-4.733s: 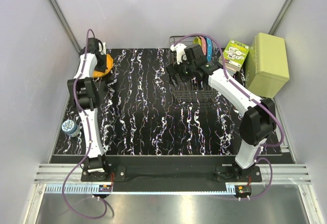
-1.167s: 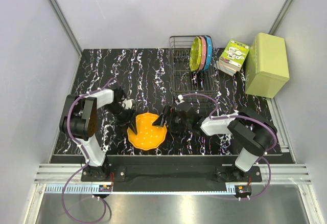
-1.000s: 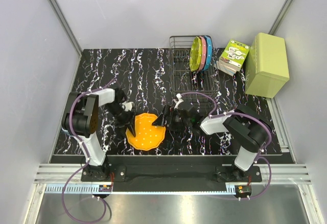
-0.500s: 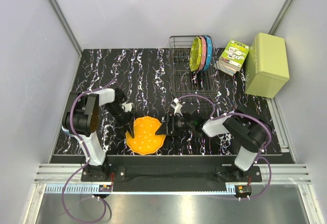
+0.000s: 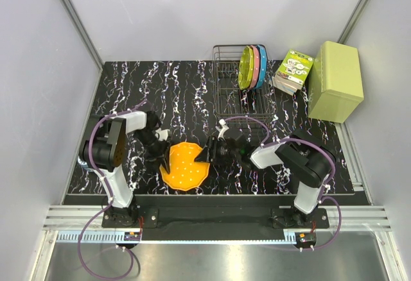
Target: Load the plates into the dish rack
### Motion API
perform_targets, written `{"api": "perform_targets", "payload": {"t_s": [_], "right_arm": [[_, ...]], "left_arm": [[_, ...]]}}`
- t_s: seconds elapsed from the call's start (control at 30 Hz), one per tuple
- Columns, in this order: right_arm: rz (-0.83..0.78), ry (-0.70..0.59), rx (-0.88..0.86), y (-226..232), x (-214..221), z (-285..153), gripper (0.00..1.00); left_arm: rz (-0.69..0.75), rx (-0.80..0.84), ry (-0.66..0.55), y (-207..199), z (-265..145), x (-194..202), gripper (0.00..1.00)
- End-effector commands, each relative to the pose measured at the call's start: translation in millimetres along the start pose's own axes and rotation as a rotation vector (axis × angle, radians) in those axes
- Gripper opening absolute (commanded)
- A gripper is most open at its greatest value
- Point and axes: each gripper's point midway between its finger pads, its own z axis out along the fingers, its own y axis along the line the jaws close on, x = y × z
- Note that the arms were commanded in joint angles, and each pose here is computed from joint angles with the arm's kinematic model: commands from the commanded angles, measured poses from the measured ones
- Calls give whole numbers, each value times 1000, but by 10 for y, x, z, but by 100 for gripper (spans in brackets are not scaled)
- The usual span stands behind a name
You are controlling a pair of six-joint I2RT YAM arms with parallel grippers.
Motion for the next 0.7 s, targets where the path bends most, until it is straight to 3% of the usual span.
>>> {"api": "perform_targets", "payload": {"t_s": [0.0,0.13,0.17,0.27,0.37,0.5,0.67], "right_arm": [[-95,-11,-178,693,-47,61,52],[-109,8,-147,665,-46,11,31],[-124,24,-150,668,-32,-16,19],[-155,58,-117,625,-97,-126,0],[-215,74,-72,604,-215,-283,0],[-408,79,-1,834,-491,-550,0],[-746,-144,53,1515,-1316,-940,0]], "left_arm": [[129,211,-137,-490,-30,-339,40],[124,188,-173,-442,-107,-366,41],[118,187,-192,-419,-158,-389,41],[100,156,-238,-301,-285,-474,45],[80,89,-293,-102,-466,-579,47],[128,-109,-424,177,-1050,-839,50],[181,-437,-740,361,-2026,-980,62]]}}
